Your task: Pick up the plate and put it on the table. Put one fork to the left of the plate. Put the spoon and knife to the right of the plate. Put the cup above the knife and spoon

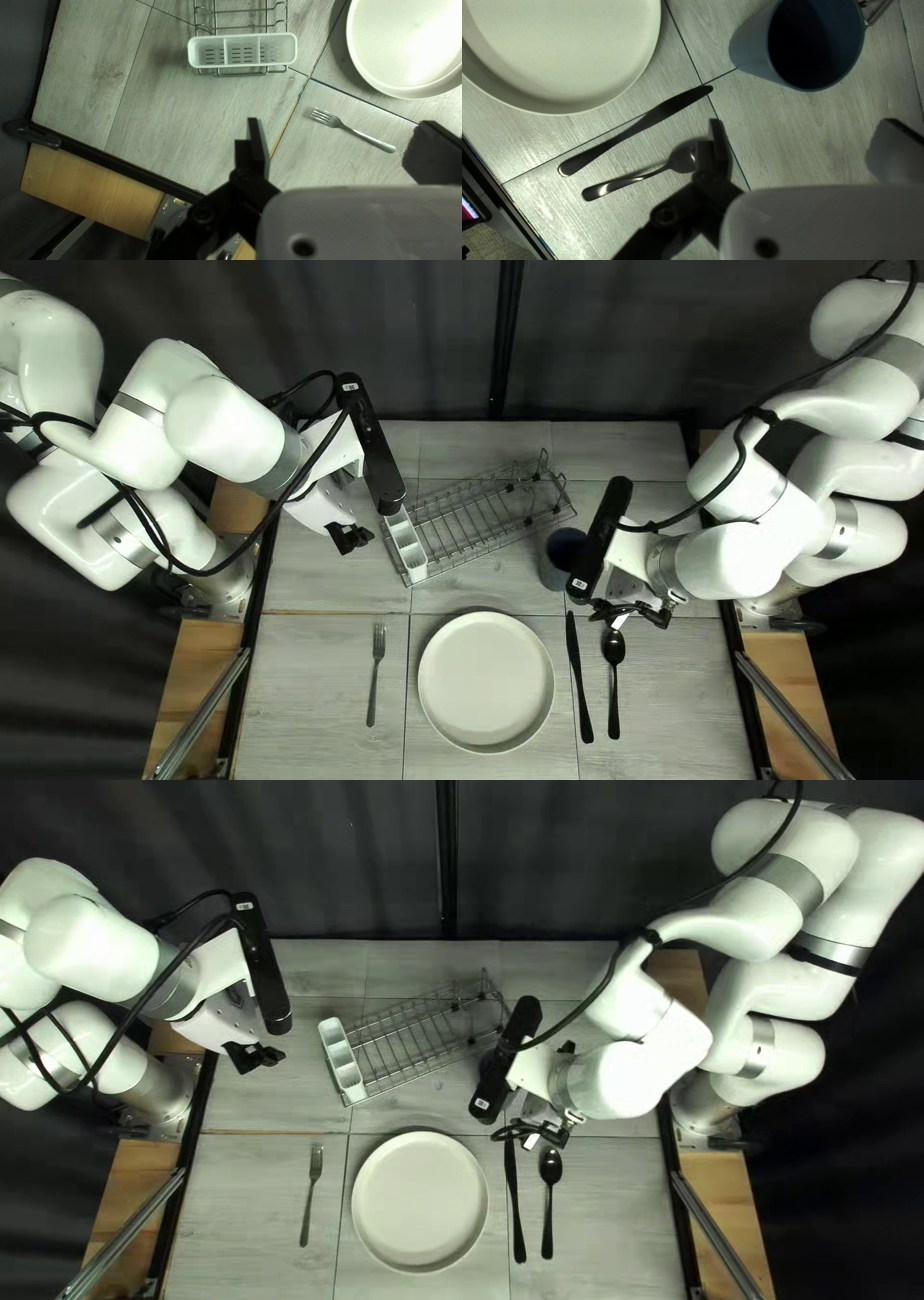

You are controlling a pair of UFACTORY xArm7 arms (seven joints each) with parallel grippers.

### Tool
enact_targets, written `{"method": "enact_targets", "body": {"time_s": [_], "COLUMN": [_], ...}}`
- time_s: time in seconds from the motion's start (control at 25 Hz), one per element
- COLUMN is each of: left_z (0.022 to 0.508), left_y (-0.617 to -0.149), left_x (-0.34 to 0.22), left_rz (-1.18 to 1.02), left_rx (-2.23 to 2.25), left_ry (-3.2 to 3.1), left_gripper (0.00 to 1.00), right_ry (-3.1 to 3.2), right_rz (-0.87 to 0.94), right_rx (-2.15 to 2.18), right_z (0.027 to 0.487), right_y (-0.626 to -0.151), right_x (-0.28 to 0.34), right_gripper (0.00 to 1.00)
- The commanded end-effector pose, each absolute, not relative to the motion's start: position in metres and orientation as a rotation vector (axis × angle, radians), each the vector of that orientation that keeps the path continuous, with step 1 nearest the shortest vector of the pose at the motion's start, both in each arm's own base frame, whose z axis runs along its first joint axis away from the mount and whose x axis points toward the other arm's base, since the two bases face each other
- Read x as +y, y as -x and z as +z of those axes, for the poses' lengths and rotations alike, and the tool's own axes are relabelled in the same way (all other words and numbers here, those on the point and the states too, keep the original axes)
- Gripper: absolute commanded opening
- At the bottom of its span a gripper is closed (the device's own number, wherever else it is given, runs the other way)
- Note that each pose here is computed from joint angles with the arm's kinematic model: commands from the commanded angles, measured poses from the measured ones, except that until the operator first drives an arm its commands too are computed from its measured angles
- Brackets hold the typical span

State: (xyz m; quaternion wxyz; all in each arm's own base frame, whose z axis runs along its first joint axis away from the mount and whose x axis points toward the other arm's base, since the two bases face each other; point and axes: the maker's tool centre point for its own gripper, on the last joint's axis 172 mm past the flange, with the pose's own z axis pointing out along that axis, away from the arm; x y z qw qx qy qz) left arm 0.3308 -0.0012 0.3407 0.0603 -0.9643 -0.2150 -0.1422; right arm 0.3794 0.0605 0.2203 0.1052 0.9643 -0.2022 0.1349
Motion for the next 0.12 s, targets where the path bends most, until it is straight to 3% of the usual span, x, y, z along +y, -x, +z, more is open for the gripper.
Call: {"method": "enact_targets", "body": {"time_s": [0.04, 0.12], "left_z": [0.3407, 0.3407], "left_y": [-0.3308, -0.3308], "left_x": [-0.0012, -0.0012], "left_rz": [-0.430, -0.430], "left_rx": [-0.651, -0.651], "left_ry": [2.918, 2.918], "left_gripper": [1.00, 1.00], "right_ry": [-2.842, -2.842], "right_rz": [0.398, 0.398], "right_rx": [-0.596, -0.596], "right_z": [0.2203, 0.2203], "right_y": [-0.3794, -0.3794], "right_x": [0.0605, 0.0605], "right_gripper": [1.00, 1.00]}}
